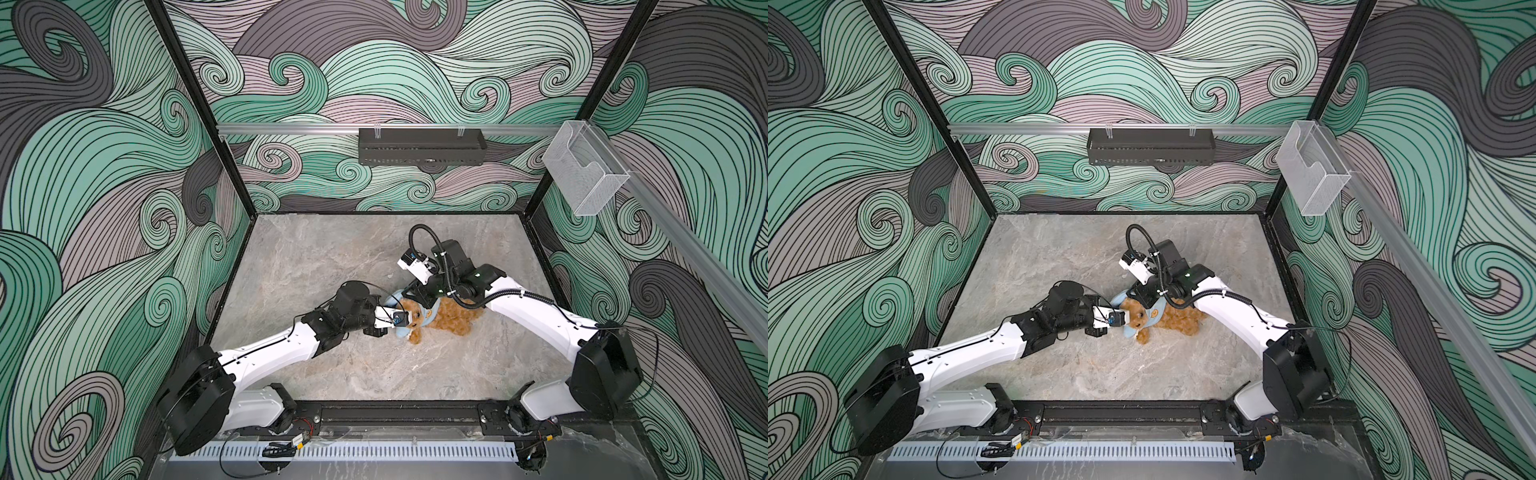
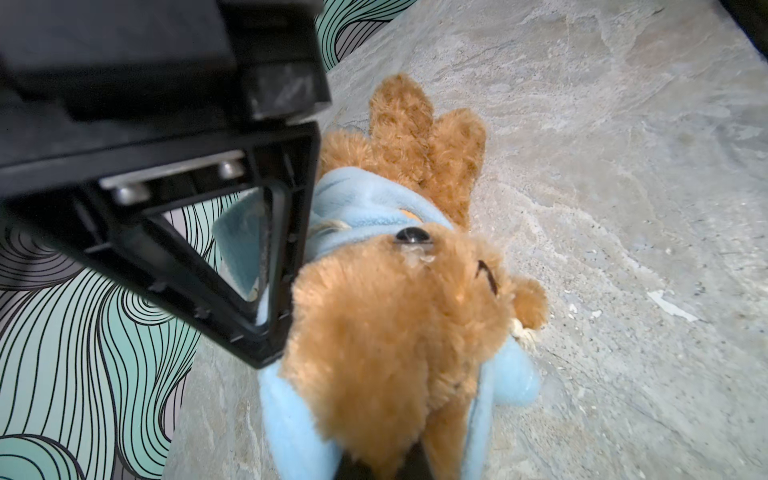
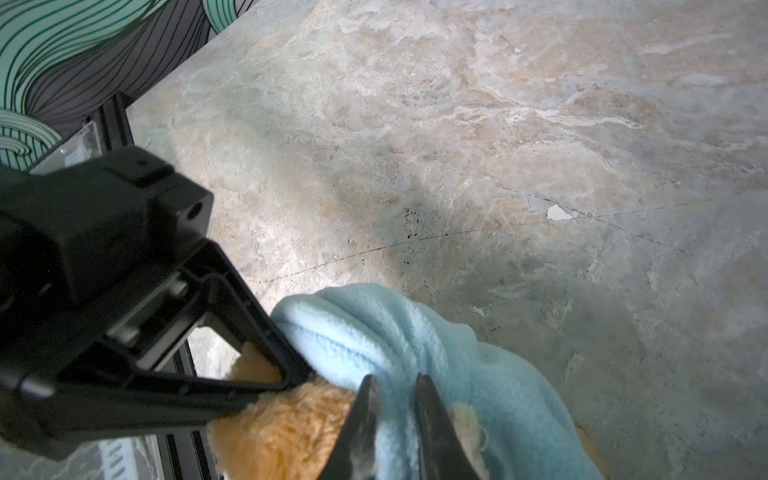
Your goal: Dress the teddy bear
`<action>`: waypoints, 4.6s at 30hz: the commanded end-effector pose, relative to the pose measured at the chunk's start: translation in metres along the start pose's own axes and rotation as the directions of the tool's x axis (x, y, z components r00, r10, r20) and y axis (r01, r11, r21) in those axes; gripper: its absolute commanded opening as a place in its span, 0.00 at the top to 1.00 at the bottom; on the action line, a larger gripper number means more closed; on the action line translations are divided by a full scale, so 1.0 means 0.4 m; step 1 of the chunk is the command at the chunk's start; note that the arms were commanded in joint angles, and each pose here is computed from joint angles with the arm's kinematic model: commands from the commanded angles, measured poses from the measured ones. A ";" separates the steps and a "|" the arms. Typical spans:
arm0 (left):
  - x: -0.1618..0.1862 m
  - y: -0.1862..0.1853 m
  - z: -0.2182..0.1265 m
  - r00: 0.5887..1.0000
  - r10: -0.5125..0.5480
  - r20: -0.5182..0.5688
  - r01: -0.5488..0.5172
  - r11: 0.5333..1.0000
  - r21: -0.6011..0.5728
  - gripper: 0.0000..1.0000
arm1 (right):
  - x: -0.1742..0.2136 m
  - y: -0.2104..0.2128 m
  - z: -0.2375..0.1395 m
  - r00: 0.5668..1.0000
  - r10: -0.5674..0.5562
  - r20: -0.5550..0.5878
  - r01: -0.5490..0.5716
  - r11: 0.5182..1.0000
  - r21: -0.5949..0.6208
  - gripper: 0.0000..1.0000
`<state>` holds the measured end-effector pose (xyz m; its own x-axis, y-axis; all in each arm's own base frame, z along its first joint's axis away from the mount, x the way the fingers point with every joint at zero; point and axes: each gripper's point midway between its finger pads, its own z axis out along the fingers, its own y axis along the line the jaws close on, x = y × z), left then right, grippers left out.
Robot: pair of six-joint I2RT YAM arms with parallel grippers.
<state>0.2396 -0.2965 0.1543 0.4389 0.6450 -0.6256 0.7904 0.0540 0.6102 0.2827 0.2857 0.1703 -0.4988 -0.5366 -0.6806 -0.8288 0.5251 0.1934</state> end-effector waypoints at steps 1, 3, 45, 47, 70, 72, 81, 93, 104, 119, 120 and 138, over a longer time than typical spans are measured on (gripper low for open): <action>-0.067 0.034 -0.017 0.996 0.051 0.072 -0.049 0.998 -0.030 1.00 | 0.030 -0.091 -0.001 0.994 0.083 -0.065 -0.070 0.981 0.180 0.91; -0.073 0.032 -0.018 0.995 0.055 0.079 -0.053 0.998 -0.029 1.00 | 0.023 -0.114 -0.003 0.988 0.142 -0.054 -0.128 0.970 0.207 0.97; 0.104 0.180 -0.101 -0.028 -0.937 0.349 0.888 -0.184 -0.422 1.00 | -0.117 -0.082 -0.198 0.864 0.221 0.452 -0.285 0.956 0.077 0.44; 0.096 0.179 -0.097 -0.140 -0.910 0.389 0.885 -0.292 -0.362 1.00 | -0.097 -0.035 -0.166 0.849 0.261 0.459 -0.303 0.953 0.019 0.44; 0.037 0.190 -0.058 -0.372 -0.847 0.379 0.862 -0.467 -0.197 1.00 | 0.078 0.008 0.093 0.850 0.360 0.385 -0.451 0.875 0.178 0.78; 0.042 0.192 -0.062 -0.379 -0.843 0.381 0.861 -0.472 -0.190 1.00 | 0.106 -0.014 0.090 0.855 0.352 0.382 -0.456 0.860 0.228 0.86; 0.076 0.210 -0.078 -0.460 -0.822 0.337 0.838 -0.527 -0.141 1.00 | 0.217 -0.076 0.092 0.872 0.381 0.306 -0.471 0.822 0.320 0.91; 0.120 0.189 -0.048 -0.503 -0.845 0.182 0.846 -0.525 -0.097 1.00 | 0.110 0.061 -0.052 0.919 0.217 0.330 -0.222 0.975 -0.023 0.58; 0.147 0.119 0.011 -0.434 -0.901 -0.008 0.900 -0.433 -0.046 0.80 | 0.098 -0.292 0.018 0.819 0.442 0.364 -0.534 0.820 0.205 0.75; 0.144 0.076 0.098 -0.492 -0.868 -0.070 0.867 -0.496 0.054 0.17 | 0.272 -0.226 0.152 0.811 0.523 0.261 -0.575 0.794 0.198 0.86; 0.150 0.068 0.106 -0.491 -0.867 -0.081 0.868 -0.495 0.034 0.16 | 0.275 -0.222 0.153 0.813 0.520 0.261 -0.573 0.795 0.199 0.86; 0.237 0.045 0.130 -0.280 -0.960 -0.018 0.956 -0.278 -0.095 0.78 | 0.256 -0.156 0.034 0.904 0.357 0.234 -0.408 0.884 0.229 0.61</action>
<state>0.3134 -0.2751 0.0778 -0.9201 -0.2636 -0.2895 0.0543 0.6464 -0.7611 0.3123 0.2123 0.0852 -0.6626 -0.0379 -0.7480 -0.4187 0.8468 0.3281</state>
